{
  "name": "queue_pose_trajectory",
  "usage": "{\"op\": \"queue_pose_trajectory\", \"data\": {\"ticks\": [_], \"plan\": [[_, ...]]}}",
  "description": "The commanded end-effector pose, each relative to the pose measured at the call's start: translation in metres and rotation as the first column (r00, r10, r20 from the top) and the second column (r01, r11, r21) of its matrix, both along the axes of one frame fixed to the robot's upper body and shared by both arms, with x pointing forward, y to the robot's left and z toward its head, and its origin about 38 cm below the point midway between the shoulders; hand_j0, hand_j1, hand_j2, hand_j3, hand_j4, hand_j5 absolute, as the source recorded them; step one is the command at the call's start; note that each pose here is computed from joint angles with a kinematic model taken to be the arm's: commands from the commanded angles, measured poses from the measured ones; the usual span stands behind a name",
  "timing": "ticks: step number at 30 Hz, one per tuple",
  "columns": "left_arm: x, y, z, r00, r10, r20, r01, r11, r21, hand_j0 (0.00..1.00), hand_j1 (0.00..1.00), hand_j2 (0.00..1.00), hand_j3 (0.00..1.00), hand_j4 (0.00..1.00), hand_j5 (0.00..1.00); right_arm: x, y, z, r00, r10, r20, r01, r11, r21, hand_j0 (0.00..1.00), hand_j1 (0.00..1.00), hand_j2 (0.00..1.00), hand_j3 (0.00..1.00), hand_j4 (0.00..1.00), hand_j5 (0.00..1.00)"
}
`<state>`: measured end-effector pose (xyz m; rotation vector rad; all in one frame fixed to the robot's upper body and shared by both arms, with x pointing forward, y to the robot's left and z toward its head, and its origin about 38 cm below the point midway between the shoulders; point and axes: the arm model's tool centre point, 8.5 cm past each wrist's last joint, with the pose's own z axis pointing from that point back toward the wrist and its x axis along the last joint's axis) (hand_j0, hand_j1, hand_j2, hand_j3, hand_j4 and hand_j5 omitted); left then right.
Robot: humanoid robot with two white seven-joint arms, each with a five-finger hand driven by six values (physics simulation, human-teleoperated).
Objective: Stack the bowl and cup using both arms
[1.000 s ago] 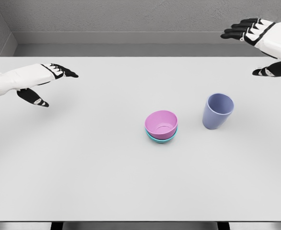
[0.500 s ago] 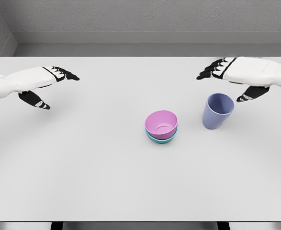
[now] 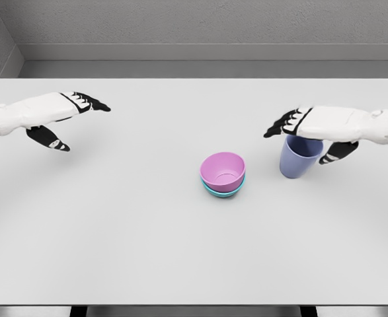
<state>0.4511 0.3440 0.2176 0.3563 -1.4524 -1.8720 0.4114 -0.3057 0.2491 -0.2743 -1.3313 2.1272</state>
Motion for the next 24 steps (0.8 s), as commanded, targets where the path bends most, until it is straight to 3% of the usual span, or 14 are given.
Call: {"op": "queue_pose_trajectory", "data": {"ticks": [1, 7, 19, 24], "plan": [[0.000, 0.001, 0.001, 1.000, 0.004, -0.001, -0.004, 1.000, -0.006, 1.00, 1.00, 1.00, 1.00, 1.00, 1.00, 0.001, -0.003, -0.008, 1.000, -0.015, -0.025, 0.015, 1.000, -0.005, 1.00, 1.00, 1.00, 1.00, 1.00, 1.00], [0.000, 0.001, 0.001, 1.000, 0.004, 0.000, -0.004, 1.000, -0.007, 1.00, 1.00, 1.00, 1.00, 1.00, 1.00, 0.013, -0.020, -0.012, 0.996, -0.086, -0.038, 0.086, 0.996, -0.007, 1.00, 1.00, 1.00, 1.00, 1.00, 1.00], [0.000, 0.001, 0.001, 1.000, 0.004, 0.001, -0.004, 1.000, -0.005, 1.00, 1.00, 1.00, 1.00, 1.00, 1.00, 0.019, -0.018, -0.022, 0.994, -0.093, -0.061, 0.093, 0.996, -0.009, 1.00, 1.00, 1.00, 1.00, 1.00, 1.00], [0.000, 0.000, 0.001, 1.000, 0.003, 0.001, -0.003, 1.000, -0.007, 1.00, 1.00, 1.00, 1.00, 1.00, 1.00, 0.027, -0.011, -0.028, 0.993, -0.090, -0.077, 0.089, 0.996, -0.019, 1.00, 1.00, 1.00, 1.00, 1.00, 1.00]]}}
